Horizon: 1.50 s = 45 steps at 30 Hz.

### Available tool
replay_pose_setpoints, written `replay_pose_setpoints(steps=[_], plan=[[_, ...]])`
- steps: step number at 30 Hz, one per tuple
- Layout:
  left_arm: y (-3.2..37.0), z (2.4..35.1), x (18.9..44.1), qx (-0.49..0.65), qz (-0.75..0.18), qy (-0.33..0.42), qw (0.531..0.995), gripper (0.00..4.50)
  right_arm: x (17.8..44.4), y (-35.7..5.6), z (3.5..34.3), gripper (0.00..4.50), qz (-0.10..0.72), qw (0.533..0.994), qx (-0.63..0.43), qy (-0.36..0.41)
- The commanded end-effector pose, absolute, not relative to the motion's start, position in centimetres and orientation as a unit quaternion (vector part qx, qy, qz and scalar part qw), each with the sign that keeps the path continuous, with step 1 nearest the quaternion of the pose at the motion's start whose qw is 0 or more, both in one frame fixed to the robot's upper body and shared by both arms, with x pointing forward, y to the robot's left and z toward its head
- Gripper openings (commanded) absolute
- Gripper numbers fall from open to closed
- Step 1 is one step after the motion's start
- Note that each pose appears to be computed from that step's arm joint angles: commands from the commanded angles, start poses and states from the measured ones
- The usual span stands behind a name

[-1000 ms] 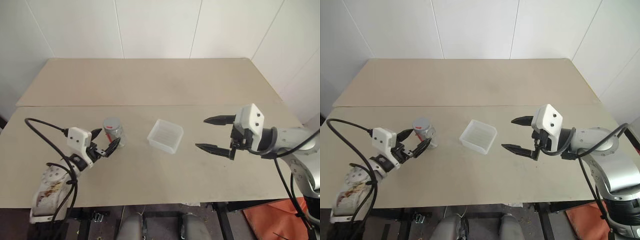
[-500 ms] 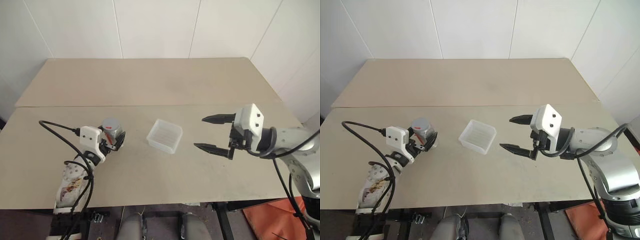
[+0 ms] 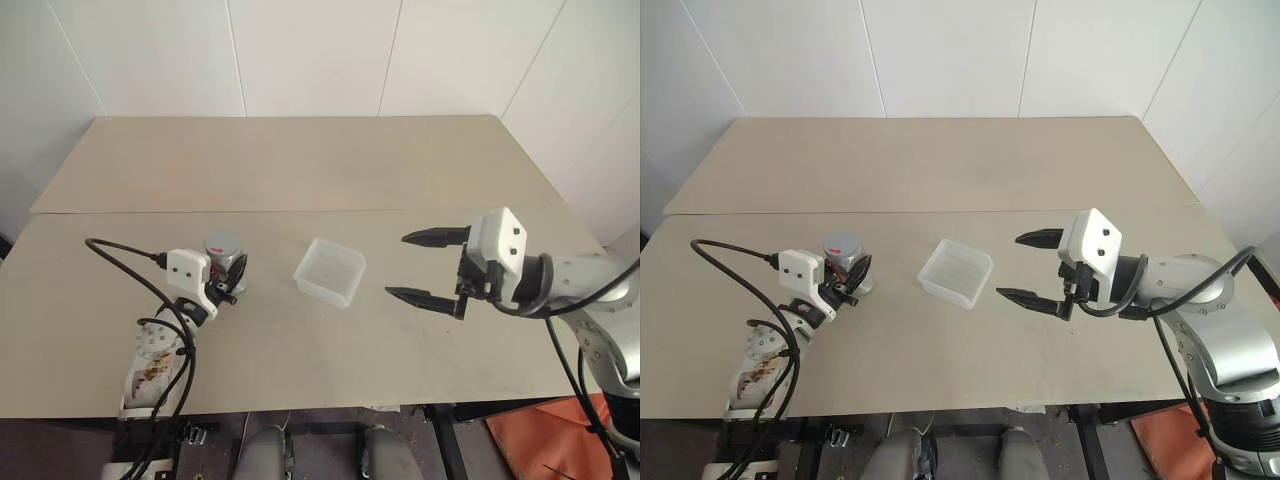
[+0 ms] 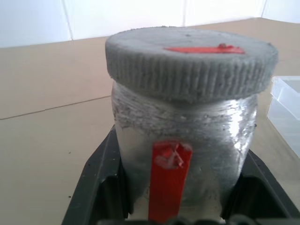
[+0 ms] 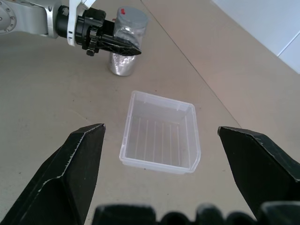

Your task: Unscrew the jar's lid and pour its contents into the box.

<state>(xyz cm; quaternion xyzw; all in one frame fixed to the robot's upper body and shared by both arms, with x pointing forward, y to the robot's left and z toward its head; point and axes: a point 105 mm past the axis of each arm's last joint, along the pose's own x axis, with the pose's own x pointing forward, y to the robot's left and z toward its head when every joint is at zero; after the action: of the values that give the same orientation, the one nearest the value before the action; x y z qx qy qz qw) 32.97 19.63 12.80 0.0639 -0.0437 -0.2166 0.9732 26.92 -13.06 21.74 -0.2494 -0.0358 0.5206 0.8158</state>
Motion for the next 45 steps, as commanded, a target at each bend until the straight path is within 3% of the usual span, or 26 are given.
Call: replay_pose_setpoints(steps=[1,6,10,17,25,35,38,41,45], plan=[[20.2,17.4,31.3,0.071,-0.326,-0.061,0.941,1.92,26.4,-11.7,23.1,4.5,0.532,0.806,-0.248,-0.074],[19.9,21.0,30.3,0.059,-0.477,-0.046,0.876,1.92,26.1,-8.9,24.7,4.5,0.591,0.778,-0.181,-0.114],[16.7,22.8,31.2,0.046,-0.576,-0.062,0.814,1.92,27.2,-6.1,26.9,4.5,0.612,0.767,-0.139,-0.138],[12.4,23.5,32.8,0.05,-0.657,-0.079,0.748,1.92,28.8,-2.7,29.6,4.5,0.614,0.771,-0.101,-0.135],[10.3,23.3,33.5,0.063,-0.696,-0.083,0.711,1.92,30.1,-1.1,29.6,4.5,0.59,0.795,-0.099,-0.106],[9.9,23.2,33.5,0.079,-0.702,-0.088,0.703,1.92,30.9,-0.3,29.2,4.5,0.585,0.801,-0.09,-0.087],[9.9,23.3,33.5,0.083,-0.702,-0.09,0.702,1.92,30.9,-0.2,29.2,3.92,0.594,0.796,-0.082,-0.084],[9.9,23.4,33.4,0.087,-0.703,-0.092,0.699,1.92,30.9,-0.2,29.1,2.9,0.603,0.79,-0.076,-0.082],[10.0,24.1,32.4,0.095,-0.728,-0.098,0.671,1.92,29.2,-0.7,28.9,2.74,0.7,0.702,-0.078,-0.11]])
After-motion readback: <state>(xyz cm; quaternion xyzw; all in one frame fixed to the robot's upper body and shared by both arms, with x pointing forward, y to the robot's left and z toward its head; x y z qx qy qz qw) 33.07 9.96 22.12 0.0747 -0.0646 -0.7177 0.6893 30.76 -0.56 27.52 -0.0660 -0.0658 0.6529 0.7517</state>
